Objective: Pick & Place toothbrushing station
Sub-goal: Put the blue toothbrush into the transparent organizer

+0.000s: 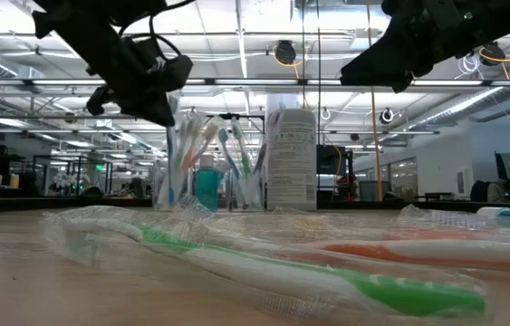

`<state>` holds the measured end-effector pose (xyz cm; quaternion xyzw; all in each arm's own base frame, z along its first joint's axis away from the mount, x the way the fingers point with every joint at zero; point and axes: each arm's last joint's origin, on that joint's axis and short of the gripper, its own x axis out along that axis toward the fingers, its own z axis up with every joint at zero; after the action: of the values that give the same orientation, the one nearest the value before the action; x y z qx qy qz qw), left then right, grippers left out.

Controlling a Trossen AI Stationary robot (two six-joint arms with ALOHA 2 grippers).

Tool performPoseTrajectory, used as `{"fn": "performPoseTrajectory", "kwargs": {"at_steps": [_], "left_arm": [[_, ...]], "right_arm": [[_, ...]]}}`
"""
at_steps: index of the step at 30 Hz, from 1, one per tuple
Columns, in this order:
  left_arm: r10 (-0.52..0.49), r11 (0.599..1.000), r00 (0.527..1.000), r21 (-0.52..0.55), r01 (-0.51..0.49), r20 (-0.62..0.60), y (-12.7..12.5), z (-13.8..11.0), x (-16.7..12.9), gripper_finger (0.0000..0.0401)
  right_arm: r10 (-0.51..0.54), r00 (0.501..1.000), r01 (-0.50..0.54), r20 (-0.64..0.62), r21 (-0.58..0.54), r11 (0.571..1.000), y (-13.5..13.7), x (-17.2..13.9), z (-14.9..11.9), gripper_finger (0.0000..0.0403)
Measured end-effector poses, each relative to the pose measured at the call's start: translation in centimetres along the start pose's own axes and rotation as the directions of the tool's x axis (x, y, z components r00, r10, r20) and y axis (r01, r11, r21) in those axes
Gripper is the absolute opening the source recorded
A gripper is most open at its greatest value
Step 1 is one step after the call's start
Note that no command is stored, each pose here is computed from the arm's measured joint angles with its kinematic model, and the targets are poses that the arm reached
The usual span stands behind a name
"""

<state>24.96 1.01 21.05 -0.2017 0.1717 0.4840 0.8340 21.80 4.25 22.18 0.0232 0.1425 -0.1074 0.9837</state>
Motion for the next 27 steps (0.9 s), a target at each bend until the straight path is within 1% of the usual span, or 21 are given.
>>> {"fn": "performPoseTrajectory", "kwargs": {"at_steps": [4, 6, 10, 15, 18, 21, 27], "left_arm": [[-0.028, 0.999, 0.997, 0.020, 0.030, -0.066, 0.3, -0.4, 0.3, 0.0066], [-0.030, 0.999, 0.997, 0.015, 0.031, -0.066, 0.3, -0.3, 0.4, 0.0075], [-0.020, 0.999, 0.998, 0.025, 0.022, -0.061, 0.4, -0.1, 0.6, 0.0080], [-0.027, 0.992, 0.998, 0.121, 0.033, -0.053, 0.4, 0.2, 0.8, 0.0083], [-0.018, 0.993, 0.998, 0.119, 0.025, -0.059, 0.7, 0.4, 1.2, 0.0093], [-0.017, 0.995, 0.997, 0.099, 0.025, -0.080, 1.0, 0.7, 1.7, 0.0120], [0.001, 0.996, 0.996, 0.085, 0.007, -0.090, 1.5, 1.1, 2.4, 0.0190]], "right_arm": [[-0.012, 1.000, 0.012, 0.001, -0.009, 1.000, -0.3, 0.1, 0.0, 0.0116], [-0.021, 1.000, 0.021, 0.006, 0.002, 1.000, -0.5, 0.2, 0.1, 0.0116], [-0.041, 0.999, 0.041, 0.007, 0.033, 0.999, -0.9, 0.4, 0.2, 0.0116], [-0.056, 0.998, 0.055, 0.006, 0.045, 0.997, -1.2, 0.5, 0.2, 0.0116], [-0.056, 0.998, 0.056, 0.006, 0.045, 0.997, -1.2, 0.5, 0.2, 0.0116], [-0.056, 0.998, 0.056, 0.006, 0.045, 0.997, -1.2, 0.5, 0.2, 0.0116], [-0.056, 0.998, 0.055, 0.006, 0.045, 0.997, -1.2, 0.5, 0.2, 0.0116]]}}
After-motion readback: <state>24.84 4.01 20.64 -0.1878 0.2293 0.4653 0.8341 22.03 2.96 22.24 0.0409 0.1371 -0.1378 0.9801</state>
